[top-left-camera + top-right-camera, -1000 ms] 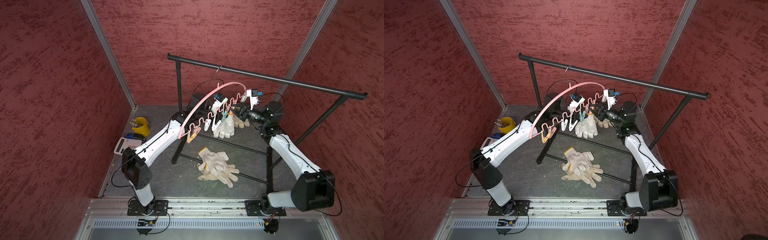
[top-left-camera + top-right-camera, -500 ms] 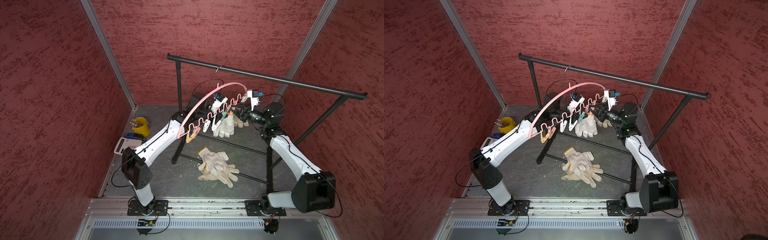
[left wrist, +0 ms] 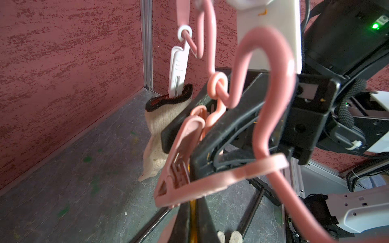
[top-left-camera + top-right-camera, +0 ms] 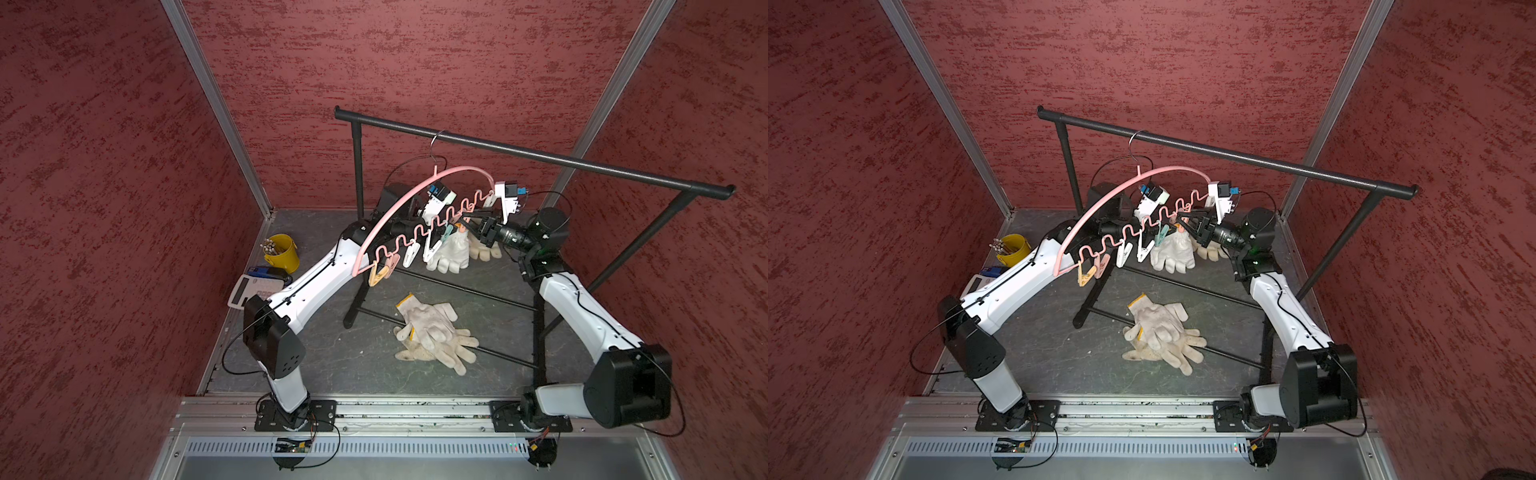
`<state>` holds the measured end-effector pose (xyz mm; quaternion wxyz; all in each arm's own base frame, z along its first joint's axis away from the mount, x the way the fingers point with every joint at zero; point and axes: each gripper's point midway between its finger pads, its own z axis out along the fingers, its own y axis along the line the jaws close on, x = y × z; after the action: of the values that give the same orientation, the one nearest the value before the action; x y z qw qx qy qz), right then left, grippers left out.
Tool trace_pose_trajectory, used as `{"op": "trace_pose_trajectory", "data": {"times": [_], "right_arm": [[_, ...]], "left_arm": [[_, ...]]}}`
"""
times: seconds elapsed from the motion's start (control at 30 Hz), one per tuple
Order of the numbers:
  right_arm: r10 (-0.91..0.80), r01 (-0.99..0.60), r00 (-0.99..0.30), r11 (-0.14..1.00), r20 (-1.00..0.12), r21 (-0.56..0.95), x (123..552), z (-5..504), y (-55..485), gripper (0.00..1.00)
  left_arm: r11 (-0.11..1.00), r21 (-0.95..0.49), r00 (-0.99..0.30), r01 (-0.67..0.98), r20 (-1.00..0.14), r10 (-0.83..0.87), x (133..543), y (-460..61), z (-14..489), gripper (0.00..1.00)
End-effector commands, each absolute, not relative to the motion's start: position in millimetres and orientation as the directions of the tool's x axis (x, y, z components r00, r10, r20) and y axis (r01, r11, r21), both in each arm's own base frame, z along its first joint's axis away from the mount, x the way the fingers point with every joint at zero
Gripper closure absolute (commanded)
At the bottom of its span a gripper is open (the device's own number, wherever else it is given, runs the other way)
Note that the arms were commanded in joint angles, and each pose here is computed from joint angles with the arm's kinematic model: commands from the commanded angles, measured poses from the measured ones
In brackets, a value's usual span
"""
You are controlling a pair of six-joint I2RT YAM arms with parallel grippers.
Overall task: Clip the gloves onto a hanger to dry
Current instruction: Clamp the glove onto the hanger.
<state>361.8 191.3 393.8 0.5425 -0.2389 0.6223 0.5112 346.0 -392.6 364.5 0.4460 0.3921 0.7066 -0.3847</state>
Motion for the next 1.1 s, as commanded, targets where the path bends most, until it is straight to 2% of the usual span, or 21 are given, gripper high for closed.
{"op": "trace_pose_trajectory", "data": {"times": [0.0,0.1,0.33,0.47,0.6,0.73,0.9,1.07], "right_arm": [[0.257,-0.87,-0.26,0.356,-0.931,0.341,353,401,190,0.9],[0.26,-0.866,-0.258,0.365,-0.931,0.342,355,401,189,0.87],[0.259,-0.836,-0.268,0.416,-0.928,0.358,362,397,185,0.66],[0.261,-0.82,-0.272,0.441,-0.926,0.365,364,395,181,0.56],[0.26,-0.805,-0.269,0.467,-0.927,0.365,365,394,178,0.45],[0.265,-0.775,-0.269,0.511,-0.926,0.372,368,393,171,0.33],[0.267,-0.74,-0.274,0.556,-0.924,0.379,366,388,162,0.29],[0.272,-0.724,-0.281,0.569,-0.921,0.389,363,384,159,0.28]], "left_arm": [[0.361,-0.188,-0.265,0.913,-0.948,0.176,341,-398,385,1.0],[0.361,-0.195,-0.272,0.912,-0.946,0.176,340,-397,384,1.0],[0.413,-0.228,-0.322,0.882,-0.931,0.174,346,-393,371,1.0],[0.439,-0.24,-0.341,0.866,-0.926,0.165,350,-392,366,0.96],[0.481,-0.243,-0.351,0.842,-0.925,0.147,358,-388,364,0.84],[0.542,-0.24,-0.354,0.805,-0.928,0.115,369,-381,362,0.66],[0.667,-0.231,-0.347,0.708,-0.937,0.044,386,-354,359,0.39],[0.735,-0.198,-0.309,0.649,-0.951,0.016,390,-327,368,0.37]]}}
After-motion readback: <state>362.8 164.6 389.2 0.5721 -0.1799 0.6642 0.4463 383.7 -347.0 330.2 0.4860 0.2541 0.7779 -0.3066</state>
